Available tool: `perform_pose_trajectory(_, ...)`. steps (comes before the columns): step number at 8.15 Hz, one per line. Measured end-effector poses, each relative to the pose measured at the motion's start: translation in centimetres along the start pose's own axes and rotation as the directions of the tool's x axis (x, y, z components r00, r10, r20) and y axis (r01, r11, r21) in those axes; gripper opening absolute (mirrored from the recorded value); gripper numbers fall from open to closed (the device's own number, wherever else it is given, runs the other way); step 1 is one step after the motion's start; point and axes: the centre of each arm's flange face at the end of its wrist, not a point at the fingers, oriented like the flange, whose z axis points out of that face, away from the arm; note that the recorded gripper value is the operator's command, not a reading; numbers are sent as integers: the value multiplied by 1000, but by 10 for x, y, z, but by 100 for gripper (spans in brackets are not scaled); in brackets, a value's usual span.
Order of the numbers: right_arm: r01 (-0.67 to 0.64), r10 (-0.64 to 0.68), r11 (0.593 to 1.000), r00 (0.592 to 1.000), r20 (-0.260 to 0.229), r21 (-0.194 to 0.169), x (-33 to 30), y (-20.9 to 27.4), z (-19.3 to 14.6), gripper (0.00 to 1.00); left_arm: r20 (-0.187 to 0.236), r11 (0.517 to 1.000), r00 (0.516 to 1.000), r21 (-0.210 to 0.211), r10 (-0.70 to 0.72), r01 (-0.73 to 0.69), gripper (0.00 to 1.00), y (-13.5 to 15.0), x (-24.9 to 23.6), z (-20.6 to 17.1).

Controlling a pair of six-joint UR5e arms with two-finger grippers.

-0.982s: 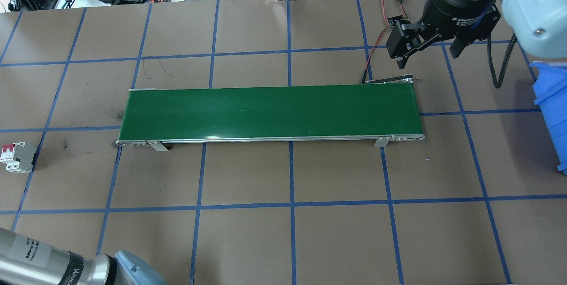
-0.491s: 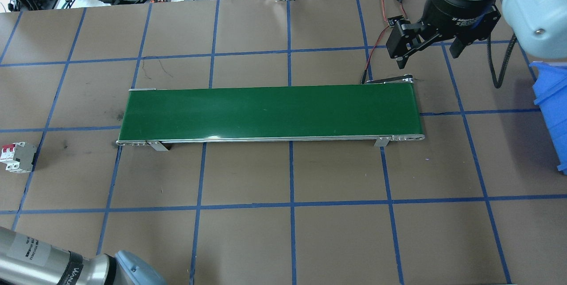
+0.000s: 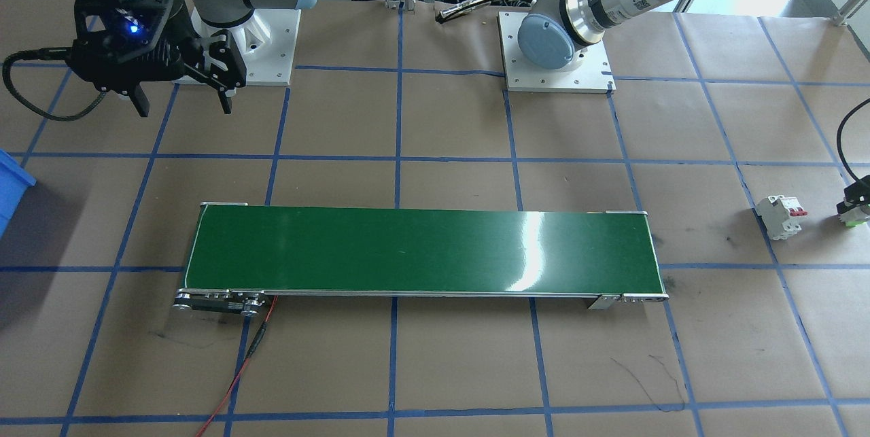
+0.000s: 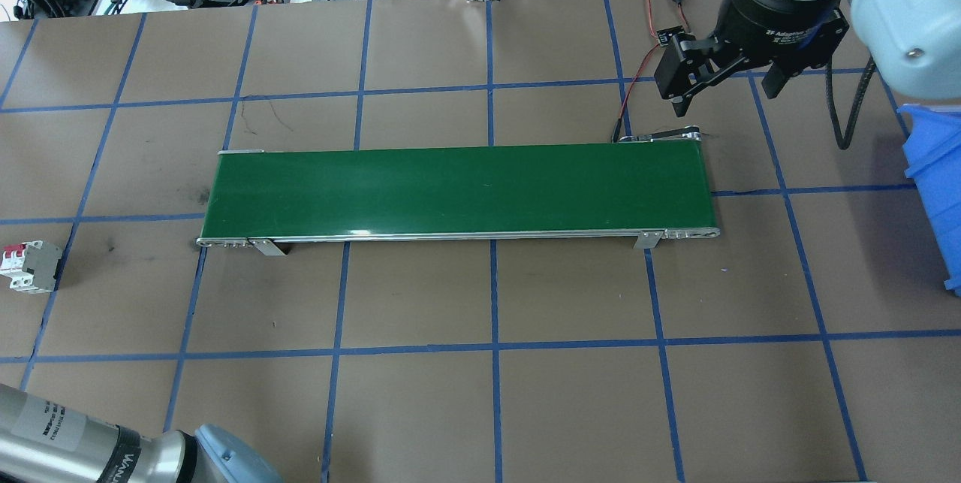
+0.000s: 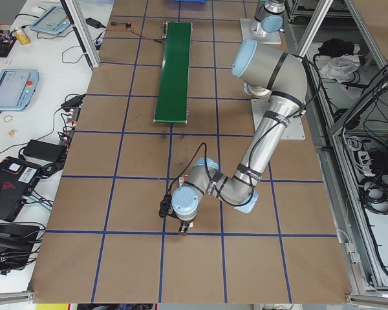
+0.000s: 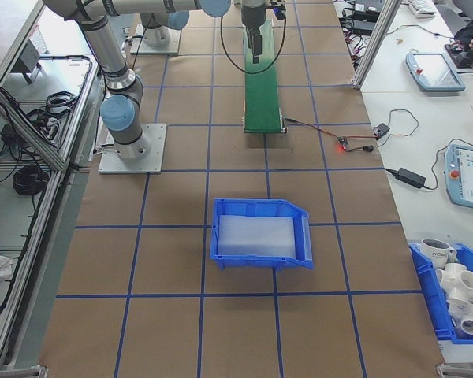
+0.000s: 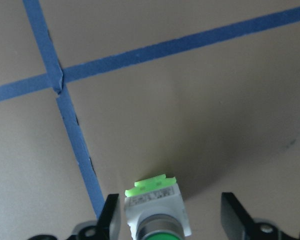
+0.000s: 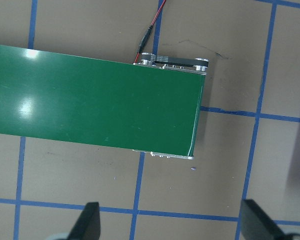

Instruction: Move button from left to right

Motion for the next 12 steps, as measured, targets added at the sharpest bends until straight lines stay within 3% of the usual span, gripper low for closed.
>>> perform_pose_trajectory(2,0,0,1000,1000,0,0,0,0,0,100,-2,1000,1000,-1,0,0,16,0,0,2)
perform_pose_trajectory(5,0,0,1000,1000,0,0,0,0,0,100,-3,1000,1000,-3,2,-2,0,0,-1,3)
perform_pose_trajectory(7,0,0,1000,1000,0,0,0,0,0,100,16,1000,1000,0,5,-5,0,0,1,-18)
perform_pose_trajectory(9,0,0,1000,1000,0,0,0,0,0,100,22,999,1000,38,-4,3,0,-6,22,-77)
perform_pose_trajectory(10,0,0,1000,1000,-1,1,0,0,0,100,15,997,999,61,-42,41,0,-14,43,-112)
perform_pose_trajectory(12,1,-1,1000,1000,-5,7,1,-1,-1,100,-8,980,984,92,-177,177,0,-57,105,-170)
